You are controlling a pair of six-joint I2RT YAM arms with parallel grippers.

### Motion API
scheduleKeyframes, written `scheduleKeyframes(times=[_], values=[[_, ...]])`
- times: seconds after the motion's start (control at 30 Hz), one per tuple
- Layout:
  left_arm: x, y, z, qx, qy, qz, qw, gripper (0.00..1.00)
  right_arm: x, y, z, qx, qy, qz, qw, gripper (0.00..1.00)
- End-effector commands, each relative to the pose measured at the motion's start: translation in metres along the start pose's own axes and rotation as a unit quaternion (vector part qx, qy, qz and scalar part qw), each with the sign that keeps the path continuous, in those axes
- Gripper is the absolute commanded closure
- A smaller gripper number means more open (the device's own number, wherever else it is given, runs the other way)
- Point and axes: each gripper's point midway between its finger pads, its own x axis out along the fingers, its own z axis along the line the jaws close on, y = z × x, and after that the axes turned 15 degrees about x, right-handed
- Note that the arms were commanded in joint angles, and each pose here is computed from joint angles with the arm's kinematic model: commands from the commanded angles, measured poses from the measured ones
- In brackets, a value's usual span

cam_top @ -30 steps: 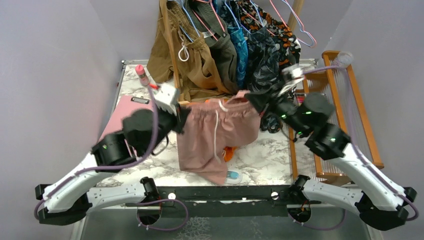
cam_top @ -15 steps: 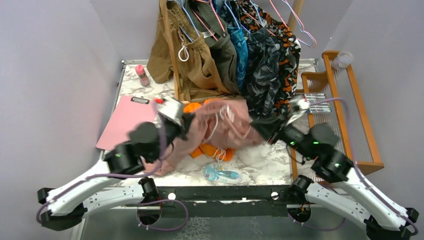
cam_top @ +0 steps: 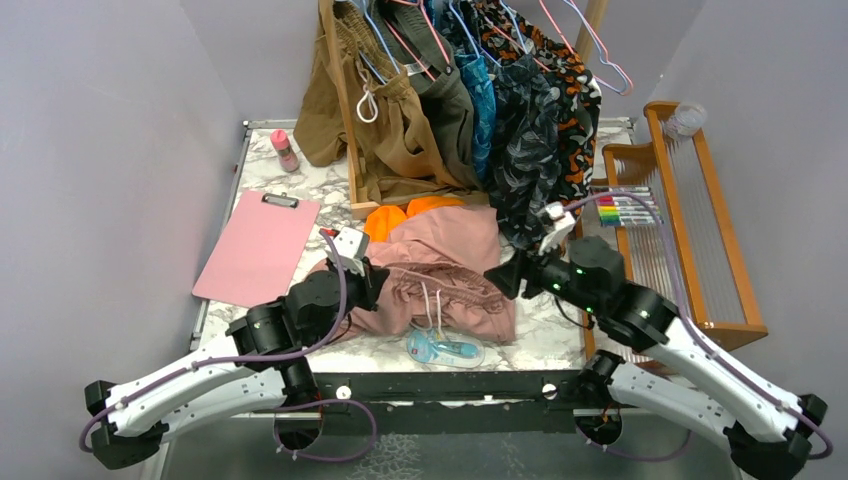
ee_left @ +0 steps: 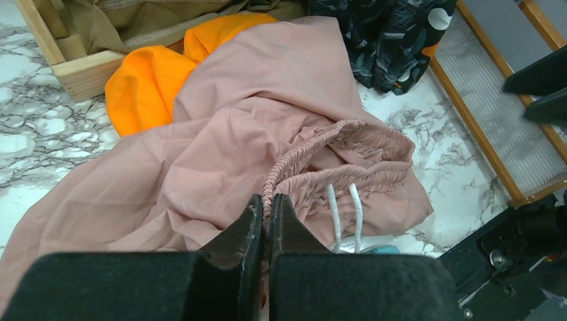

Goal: Place the shorts on the hanger
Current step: Adjust the shorts at the center of the board.

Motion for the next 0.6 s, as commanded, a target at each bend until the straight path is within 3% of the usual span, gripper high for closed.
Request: scheduleKeyframes(times=[0.0, 0.1, 0.2, 0.57], values=[[0.002, -0.013, 0.002, -0.012, -0.017, -0.005, 1.000, 1.00, 0.016, 0.042, -0.044, -0.004, 0.086, 0.071, 0.994, 0.42], [0.001, -0.012, 0.003, -0.015, -0.017, -0.002, 1.000, 1.00, 0.021, 0.058, -0.067, 0.021, 0.134, 0.080, 0.988, 0.41], [-0.001, -0.009, 0.004, -0.023, -0.018, 0.001, 1.000, 1.00, 0.026, 0.059, -0.087, 0.049, 0.175, 0.047, 0.982, 0.40], [-0.001, 0.007, 0.001, -0.023, -0.013, 0.027, 0.999, 1.00, 0.062, 0.080, -0.129, 0.082, 0.241, 0.044, 0.966, 0.39]])
